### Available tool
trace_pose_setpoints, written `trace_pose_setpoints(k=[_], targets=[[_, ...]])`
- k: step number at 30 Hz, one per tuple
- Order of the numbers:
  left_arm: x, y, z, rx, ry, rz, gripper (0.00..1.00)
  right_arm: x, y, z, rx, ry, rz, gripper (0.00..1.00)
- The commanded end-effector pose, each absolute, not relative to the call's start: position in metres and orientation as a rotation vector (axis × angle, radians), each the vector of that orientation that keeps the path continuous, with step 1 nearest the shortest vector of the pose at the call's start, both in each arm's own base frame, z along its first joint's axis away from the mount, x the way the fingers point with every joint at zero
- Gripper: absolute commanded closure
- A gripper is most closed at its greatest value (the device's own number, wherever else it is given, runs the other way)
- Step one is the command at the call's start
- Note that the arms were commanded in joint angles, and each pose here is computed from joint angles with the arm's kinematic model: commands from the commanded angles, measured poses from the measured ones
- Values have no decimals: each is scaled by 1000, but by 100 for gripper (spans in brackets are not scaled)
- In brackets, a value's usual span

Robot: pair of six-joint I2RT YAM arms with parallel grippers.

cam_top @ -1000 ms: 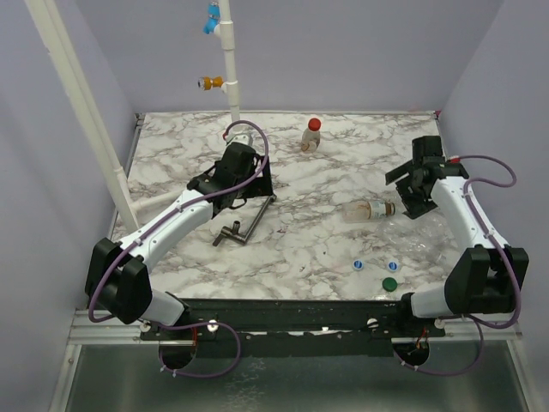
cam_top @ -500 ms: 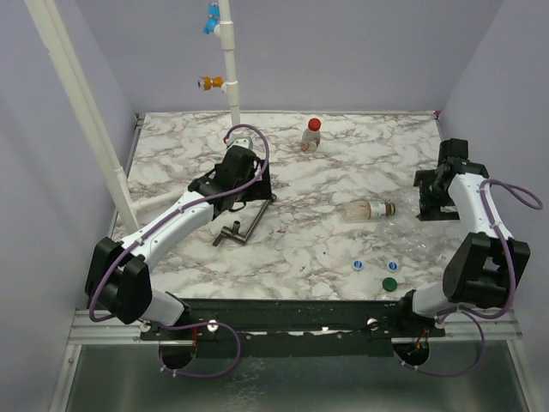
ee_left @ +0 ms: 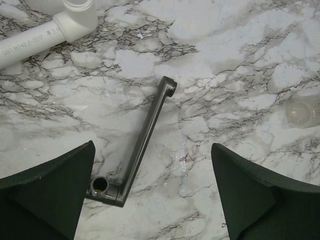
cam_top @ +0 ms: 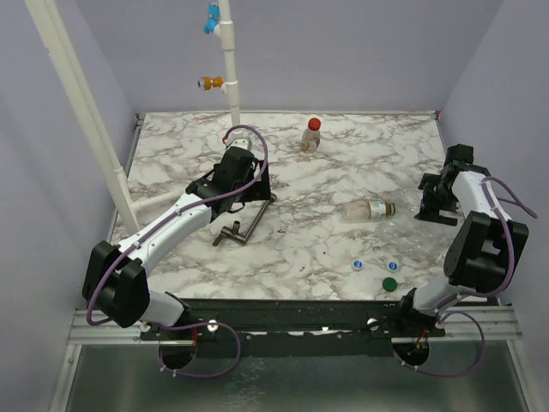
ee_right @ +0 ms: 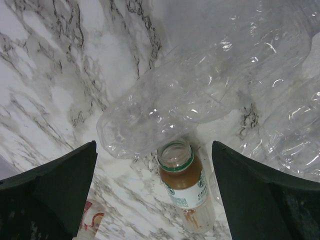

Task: Screw on the bottle caps
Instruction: Pick up the plastic bottle at the center of the board.

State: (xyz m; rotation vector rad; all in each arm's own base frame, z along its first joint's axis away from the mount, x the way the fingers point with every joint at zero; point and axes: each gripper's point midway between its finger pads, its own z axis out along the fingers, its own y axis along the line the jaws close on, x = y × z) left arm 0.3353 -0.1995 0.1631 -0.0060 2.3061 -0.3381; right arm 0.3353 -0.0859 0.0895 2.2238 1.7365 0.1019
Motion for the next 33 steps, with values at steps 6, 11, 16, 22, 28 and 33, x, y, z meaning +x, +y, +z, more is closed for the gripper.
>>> trace_pose_setpoints(k=[6, 11, 16, 22, 28, 33], targets=[[333, -198, 173, 6, 2269, -368, 1, 330, -97, 60, 2372, 1626, 105, 0], [332, -198, 173, 7, 2270, -369, 1, 331, -99, 47, 2389, 1622, 106, 0], [333, -198, 173, 6, 2267, -369, 1, 330, -104, 35, 2378, 1641, 68, 10], [334, -200, 174, -4, 2267, -383, 1, 335, -112, 34, 2324, 1671, 28, 24], [337, -205, 183, -9, 2248, -411, 1, 342, -125, 49, 2226, 1681, -9, 46], [341, -210, 198, 5, 2219, -439, 1, 352, -132, 67, 2116, 1714, 2, 51]])
